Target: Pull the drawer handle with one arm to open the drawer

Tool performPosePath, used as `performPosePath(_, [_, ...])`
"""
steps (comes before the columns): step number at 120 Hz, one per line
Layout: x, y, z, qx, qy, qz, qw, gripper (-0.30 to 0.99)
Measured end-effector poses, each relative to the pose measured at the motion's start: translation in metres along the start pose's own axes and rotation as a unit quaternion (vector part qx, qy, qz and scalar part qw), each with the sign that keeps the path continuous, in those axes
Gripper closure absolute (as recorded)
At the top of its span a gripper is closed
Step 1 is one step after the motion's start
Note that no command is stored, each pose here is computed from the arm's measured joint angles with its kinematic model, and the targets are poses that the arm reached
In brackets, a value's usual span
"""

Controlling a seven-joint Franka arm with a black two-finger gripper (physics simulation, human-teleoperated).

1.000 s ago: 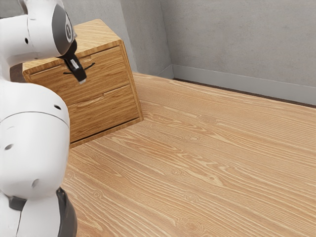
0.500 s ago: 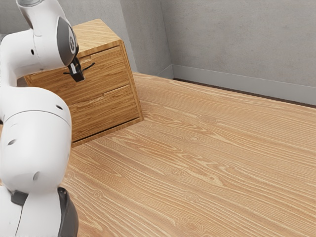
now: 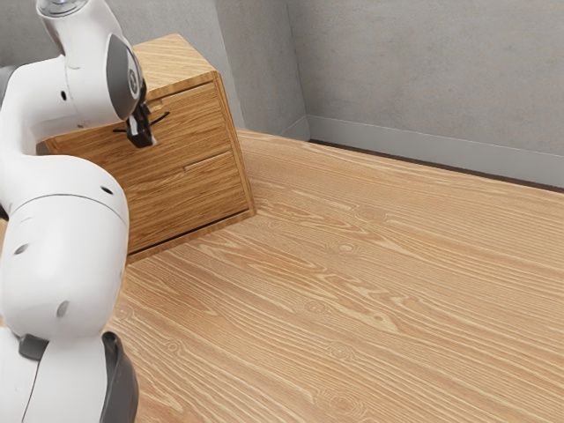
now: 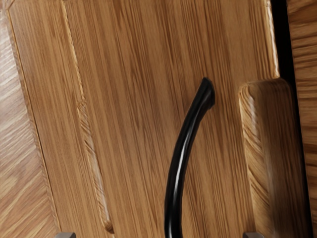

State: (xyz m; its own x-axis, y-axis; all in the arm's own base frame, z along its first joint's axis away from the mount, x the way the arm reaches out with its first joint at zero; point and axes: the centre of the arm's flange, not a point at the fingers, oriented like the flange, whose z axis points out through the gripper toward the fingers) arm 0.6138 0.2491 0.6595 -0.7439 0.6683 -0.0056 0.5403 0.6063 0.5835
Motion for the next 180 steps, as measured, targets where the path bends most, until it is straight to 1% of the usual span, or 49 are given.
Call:
performPosePath(34, [0.006, 0.000, 0.007, 0.010, 0.003, 0.003, 1.000, 0.34])
performPosePath(69, [0.011, 0.001, 0.007, 0.012, 0.005, 0.008, 1.000, 0.54])
performPosePath(90, [0.010, 0.000, 0.008, 0.014, 0.005, 0.012, 1.000, 0.61])
performPosePath(114, [0.004, -0.003, 0.006, 0.015, 0.001, 0.018, 1.000, 0.63])
performPosePath(136, [-0.003, -0.007, 0.002, 0.015, -0.002, 0.025, 1.000, 0.63])
performPosePath(156, [0.002, -0.013, 0.003, 0.025, 0.000, 0.019, 1.000, 0.61])
performPosePath(180, [0.003, -0.015, -0.004, 0.023, 0.001, 0.018, 1.000, 0.61])
